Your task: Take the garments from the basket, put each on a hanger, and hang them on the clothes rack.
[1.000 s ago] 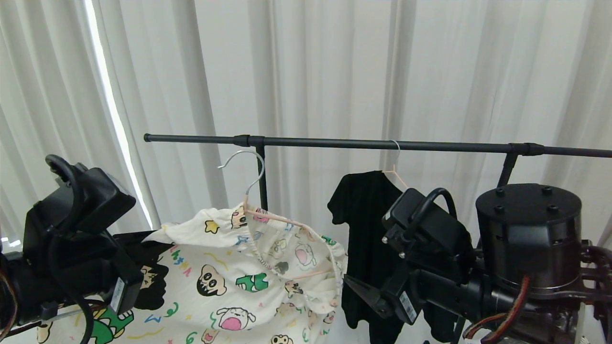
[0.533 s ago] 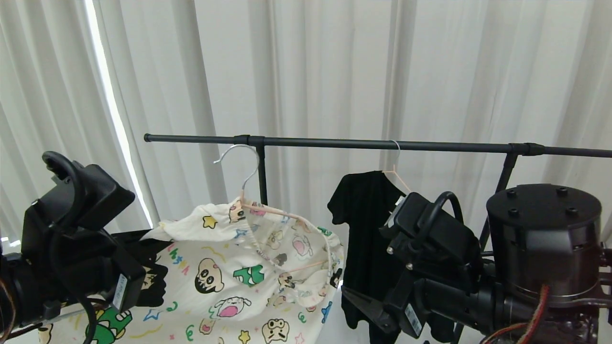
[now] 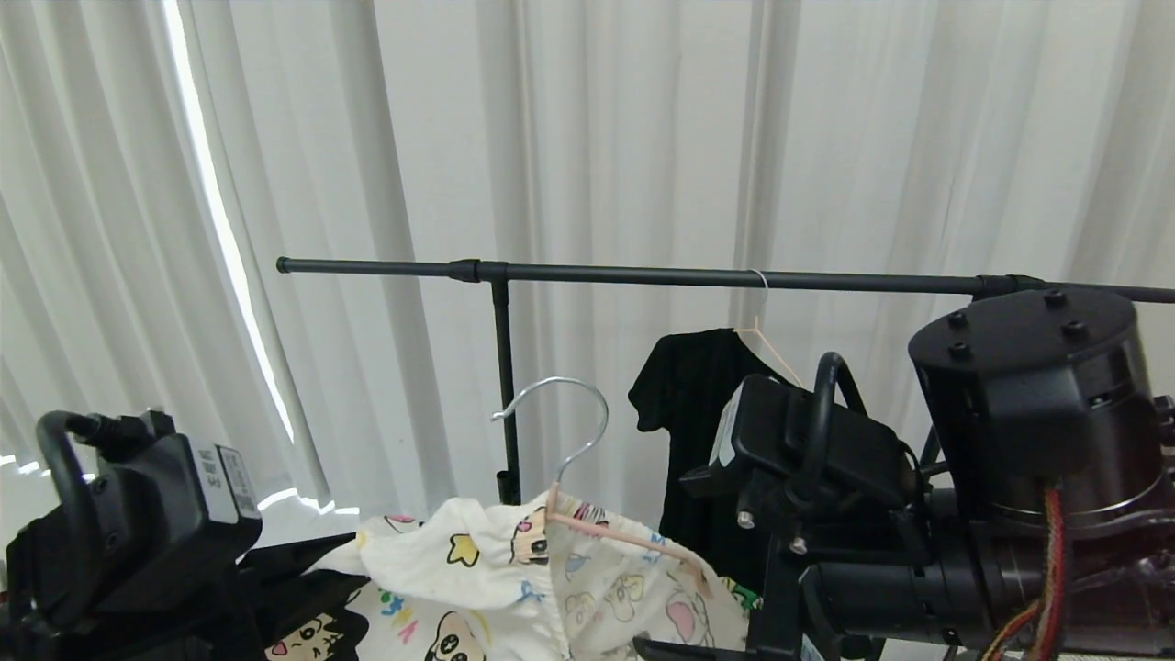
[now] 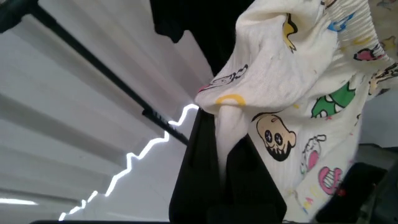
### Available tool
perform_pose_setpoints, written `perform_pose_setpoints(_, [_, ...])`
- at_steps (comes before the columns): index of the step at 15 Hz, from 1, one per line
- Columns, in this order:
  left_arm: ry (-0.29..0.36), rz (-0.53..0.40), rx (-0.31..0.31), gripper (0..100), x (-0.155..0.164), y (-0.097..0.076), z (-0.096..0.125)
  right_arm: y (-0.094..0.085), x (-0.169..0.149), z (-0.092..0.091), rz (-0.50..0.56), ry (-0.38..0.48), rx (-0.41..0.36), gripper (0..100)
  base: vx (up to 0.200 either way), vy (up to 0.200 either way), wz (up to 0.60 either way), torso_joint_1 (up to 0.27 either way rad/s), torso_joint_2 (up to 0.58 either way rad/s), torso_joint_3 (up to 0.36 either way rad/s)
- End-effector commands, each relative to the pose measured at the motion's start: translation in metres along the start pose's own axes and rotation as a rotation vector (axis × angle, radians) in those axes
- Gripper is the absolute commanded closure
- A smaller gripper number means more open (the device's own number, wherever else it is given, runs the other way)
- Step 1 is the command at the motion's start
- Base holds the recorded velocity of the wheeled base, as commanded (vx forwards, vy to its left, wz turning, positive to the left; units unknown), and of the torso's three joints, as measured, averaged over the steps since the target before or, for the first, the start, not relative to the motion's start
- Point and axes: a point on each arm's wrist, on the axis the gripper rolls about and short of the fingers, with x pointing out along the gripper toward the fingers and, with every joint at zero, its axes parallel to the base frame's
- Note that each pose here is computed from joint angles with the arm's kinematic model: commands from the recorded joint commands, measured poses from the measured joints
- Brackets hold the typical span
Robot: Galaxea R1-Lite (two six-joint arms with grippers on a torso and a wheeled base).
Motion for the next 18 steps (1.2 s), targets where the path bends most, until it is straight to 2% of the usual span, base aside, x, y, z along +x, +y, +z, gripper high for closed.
perform_pose_setpoints(1, [-0.051,-0.035,0.025,100,-0.009,-0.008,0.002,0.002,-0.002,0.008,0.048,0.003,-0.002,0,0.0,0.0,0.0,0.0,0.0,0.0])
perform_pose_setpoints(4, [-0.064,-0.03,0.026,100,-0.012,-0.008,0.002,0.004,-0.001,0.005,0.095,0.031,0.012,0,0.0,0.0,0.0,0.0,0.0,0.0])
perform_pose_setpoints(7, [-0.125,-0.003,0.03,100,-0.01,-0.005,0.007,0.003,0.008,0.002,0.1,0.053,0.087,0,0.0,0.0,0.0,0.0,0.0,0.0])
perform_pose_setpoints(10, [-0.13,-0.001,0.03,100,-0.011,-0.006,0.007,0.002,0.009,0.001,0.094,0.058,0.147,0,0.0,0.0,0.0,0.0,0.0,0.0])
perform_pose_setpoints(18, [-0.139,0.004,0.031,100,-0.012,-0.005,0.008,0.002,0.009,-0.004,0.088,0.075,0.162,0,0.0,0.0,0.0,0.0,0.0,0.0])
